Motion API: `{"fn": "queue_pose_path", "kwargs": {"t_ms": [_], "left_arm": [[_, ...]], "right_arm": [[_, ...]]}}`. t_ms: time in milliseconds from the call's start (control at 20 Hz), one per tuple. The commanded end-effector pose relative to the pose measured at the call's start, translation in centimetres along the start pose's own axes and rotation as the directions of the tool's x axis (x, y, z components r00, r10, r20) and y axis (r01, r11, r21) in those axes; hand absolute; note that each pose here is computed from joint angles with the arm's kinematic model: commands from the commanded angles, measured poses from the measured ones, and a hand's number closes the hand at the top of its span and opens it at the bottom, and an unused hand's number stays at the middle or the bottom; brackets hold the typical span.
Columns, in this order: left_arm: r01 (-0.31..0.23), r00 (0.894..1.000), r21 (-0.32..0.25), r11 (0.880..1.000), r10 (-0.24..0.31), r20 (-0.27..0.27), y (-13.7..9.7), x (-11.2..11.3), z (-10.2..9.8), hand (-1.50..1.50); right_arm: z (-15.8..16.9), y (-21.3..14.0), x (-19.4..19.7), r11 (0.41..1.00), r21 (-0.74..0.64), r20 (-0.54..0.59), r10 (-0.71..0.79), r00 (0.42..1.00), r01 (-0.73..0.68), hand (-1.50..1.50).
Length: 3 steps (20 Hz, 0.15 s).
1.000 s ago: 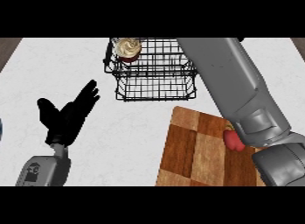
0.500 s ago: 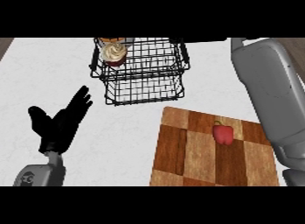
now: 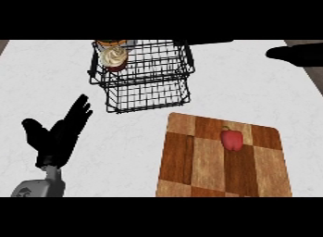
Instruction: Pick the cupcake from the cutting board and place it in the tiered basket
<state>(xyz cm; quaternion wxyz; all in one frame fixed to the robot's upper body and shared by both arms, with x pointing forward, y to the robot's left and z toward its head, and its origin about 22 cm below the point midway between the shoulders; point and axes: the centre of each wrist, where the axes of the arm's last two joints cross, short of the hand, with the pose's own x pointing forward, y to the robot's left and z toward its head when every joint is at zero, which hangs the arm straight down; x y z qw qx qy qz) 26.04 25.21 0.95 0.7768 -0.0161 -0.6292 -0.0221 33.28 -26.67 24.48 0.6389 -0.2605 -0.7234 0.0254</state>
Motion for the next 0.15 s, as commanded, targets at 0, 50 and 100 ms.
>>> {"fn": "queue_pose_path", "kwargs": {"t_ms": [0,50,100], "left_arm": [[-0.003,1.0,-0.01,1.0,0.003,0.003,0.2,0.2,0.0,0.0],[0.025,0.999,0.0,1.0,-0.025,0.02,-0.2,0.2,0.3,0.0],[0.009,1.0,-0.029,1.0,-0.008,0.024,-0.9,0.7,0.1,0.0]], "right_arm": [[4.3,-6.4,0.6,1.0,-0.018,0.032,0.015,0.999,-0.014,-1.5],[4.9,-8.0,0.2,0.998,-0.001,0.018,0.059,0.998,-0.059,-1.5],[6.0,-9.3,-0.2,0.999,-0.005,0.028,0.049,0.998,-0.049,-1.5]]}}
